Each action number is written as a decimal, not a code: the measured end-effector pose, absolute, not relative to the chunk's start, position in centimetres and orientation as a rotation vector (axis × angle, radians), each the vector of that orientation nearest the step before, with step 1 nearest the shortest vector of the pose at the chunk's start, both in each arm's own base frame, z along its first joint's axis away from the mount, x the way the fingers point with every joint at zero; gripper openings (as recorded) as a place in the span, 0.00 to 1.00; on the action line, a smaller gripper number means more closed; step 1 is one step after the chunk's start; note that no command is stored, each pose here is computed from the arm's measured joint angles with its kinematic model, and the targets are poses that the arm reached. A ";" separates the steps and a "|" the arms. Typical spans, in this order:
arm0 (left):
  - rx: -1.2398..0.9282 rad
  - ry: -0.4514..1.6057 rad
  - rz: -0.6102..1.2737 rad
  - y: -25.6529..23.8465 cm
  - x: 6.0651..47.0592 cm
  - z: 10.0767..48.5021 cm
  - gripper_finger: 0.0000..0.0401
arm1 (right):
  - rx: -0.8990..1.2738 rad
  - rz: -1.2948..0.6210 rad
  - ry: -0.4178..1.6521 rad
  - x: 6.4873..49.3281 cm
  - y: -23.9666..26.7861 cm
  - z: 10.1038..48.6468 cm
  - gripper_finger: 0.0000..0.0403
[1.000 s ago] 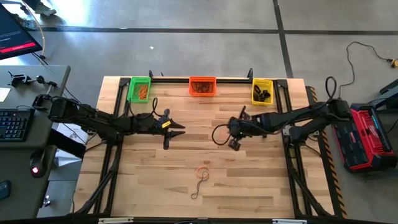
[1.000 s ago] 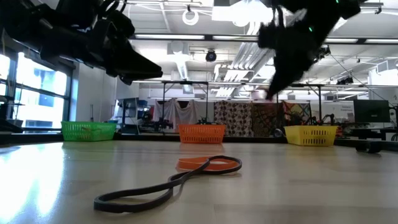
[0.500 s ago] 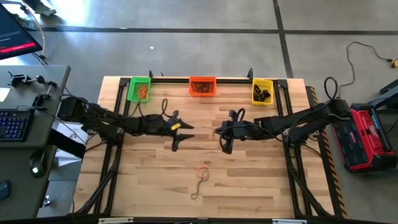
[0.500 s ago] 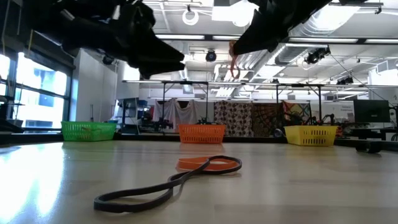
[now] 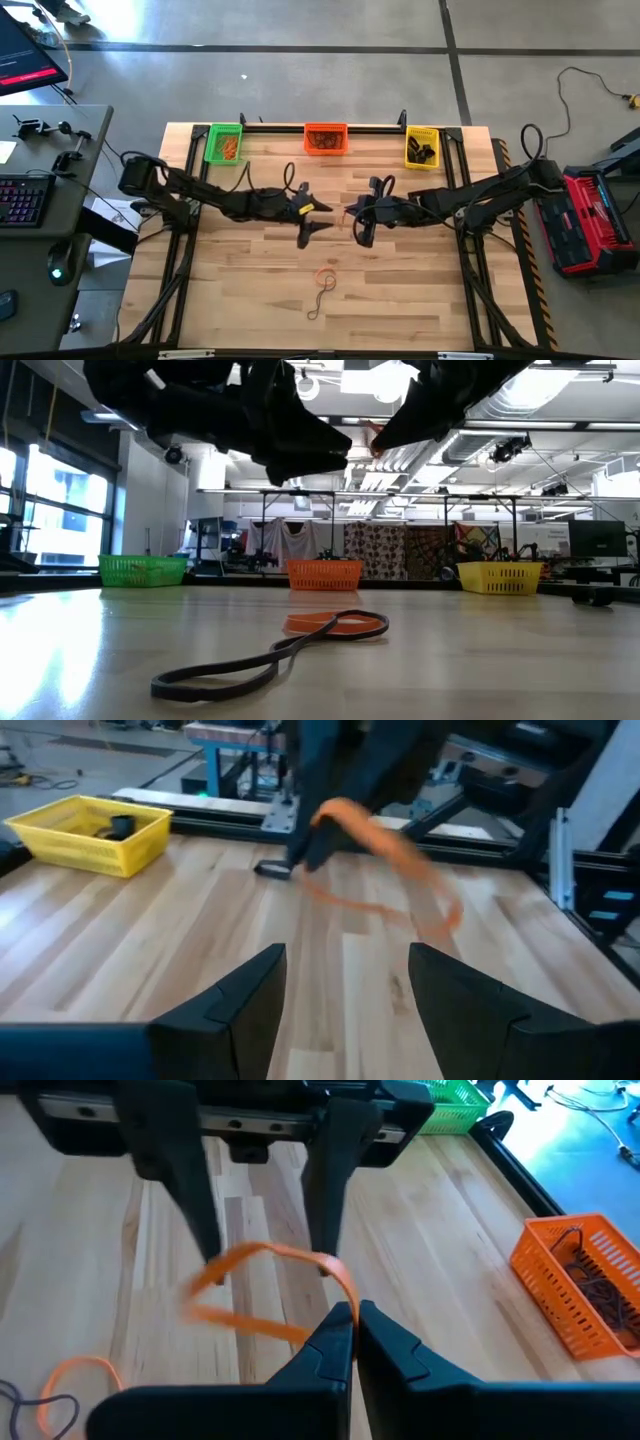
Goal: Sort rubber bands into baskets
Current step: Put the top orange rubber band into the green bin
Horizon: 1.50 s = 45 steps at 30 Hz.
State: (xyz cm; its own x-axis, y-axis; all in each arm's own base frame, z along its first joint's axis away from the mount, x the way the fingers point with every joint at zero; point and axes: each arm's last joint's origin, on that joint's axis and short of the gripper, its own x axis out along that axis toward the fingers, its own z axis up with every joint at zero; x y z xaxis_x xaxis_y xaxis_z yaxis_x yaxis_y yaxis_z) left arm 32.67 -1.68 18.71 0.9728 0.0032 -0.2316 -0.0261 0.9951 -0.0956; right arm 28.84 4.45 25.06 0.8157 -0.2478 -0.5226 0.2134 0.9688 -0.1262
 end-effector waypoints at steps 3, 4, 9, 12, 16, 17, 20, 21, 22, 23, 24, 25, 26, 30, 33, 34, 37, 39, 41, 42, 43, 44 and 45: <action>-0.101 0.227 -0.007 -1.9 33.1 18.9 0.51 | -0.068 -0.246 0.570 28.8 4.4 25.0 0.00; -0.101 0.223 -0.010 -2.0 33.2 19.0 0.51 | -0.072 -0.245 0.570 28.8 4.4 25.0 0.00; -0.134 0.199 -0.005 -1.9 33.6 19.8 0.51 | -0.074 -0.248 0.564 28.8 4.4 25.1 0.00; -0.146 0.184 -0.002 -1.9 33.9 20.3 0.51 | -0.078 -0.248 0.563 28.9 4.4 25.1 0.00; -0.147 0.180 -0.001 -1.9 34.2 20.8 0.51 | -0.078 -0.248 0.562 28.9 4.4 25.1 0.00; -0.147 0.181 -0.005 -2.0 34.3 20.9 0.51 | -0.078 -0.248 0.563 28.9 4.4 25.1 0.00; -0.147 0.185 -0.007 -2.0 34.3 20.9 0.51 | -0.078 -0.248 0.562 28.9 4.4 25.1 0.00; -0.147 0.189 0.000 -2.0 34.3 20.8 0.51 | -0.080 -0.247 0.560 28.9 4.4 25.1 0.00; -0.146 0.191 0.012 -1.9 34.3 20.8 0.51 | -0.079 -0.247 0.558 28.9 4.4 25.1 0.00; -0.145 0.191 0.022 -1.9 34.3 20.8 0.51 | -0.079 -0.247 0.557 28.9 4.4 25.1 0.00; -0.144 0.194 0.027 -1.9 34.3 20.8 0.51 | -0.078 -0.247 0.556 28.9 4.4 25.2 0.00; -0.144 0.194 0.028 -1.9 34.3 20.8 0.51 | -0.077 -0.247 0.553 28.9 4.4 25.2 0.00; -0.144 0.194 0.028 -1.9 34.3 20.8 0.51 | -0.076 -0.247 0.549 28.9 4.5 25.2 0.00; -0.144 0.193 0.030 -1.9 34.3 20.8 0.51 | -0.073 -0.246 0.539 29.0 4.5 25.3 0.00; -0.144 0.182 0.029 -1.9 34.3 20.9 0.51 | -0.073 -0.246 0.538 29.0 4.5 25.3 0.00; -0.144 0.177 0.028 -1.9 34.3 20.9 0.51 | -0.072 -0.246 0.538 29.0 4.5 25.3 0.00; -0.144 0.179 0.039 -1.6 34.3 20.9 0.51 | -0.071 -0.246 0.533 29.0 4.5 25.3 0.00; -0.145 0.178 0.046 -1.4 34.4 20.9 0.51 | -0.069 -0.245 0.528 29.0 4.5 25.4 0.00; -0.144 0.177 0.051 -1.3 34.4 20.9 0.51 | -0.069 -0.245 0.527 29.0 4.5 25.4 0.00; -0.144 0.177 0.053 -1.3 34.4 20.9 0.51 | -0.069 -0.245 0.527 29.0 4.5 25.4 0.00; -0.144 0.178 0.054 -1.2 34.4 20.9 0.51 | -0.069 -0.245 0.527 29.0 4.5 25.4 0.00; -0.144 0.178 0.054 -1.2 34.4 20.9 0.51 | -0.069 -0.245 0.527 29.1 4.5 25.4 0.00; -0.144 0.178 0.054 -1.2 34.4 20.9 0.51 | -0.069 -0.245 0.527 29.1 4.5 25.4 0.00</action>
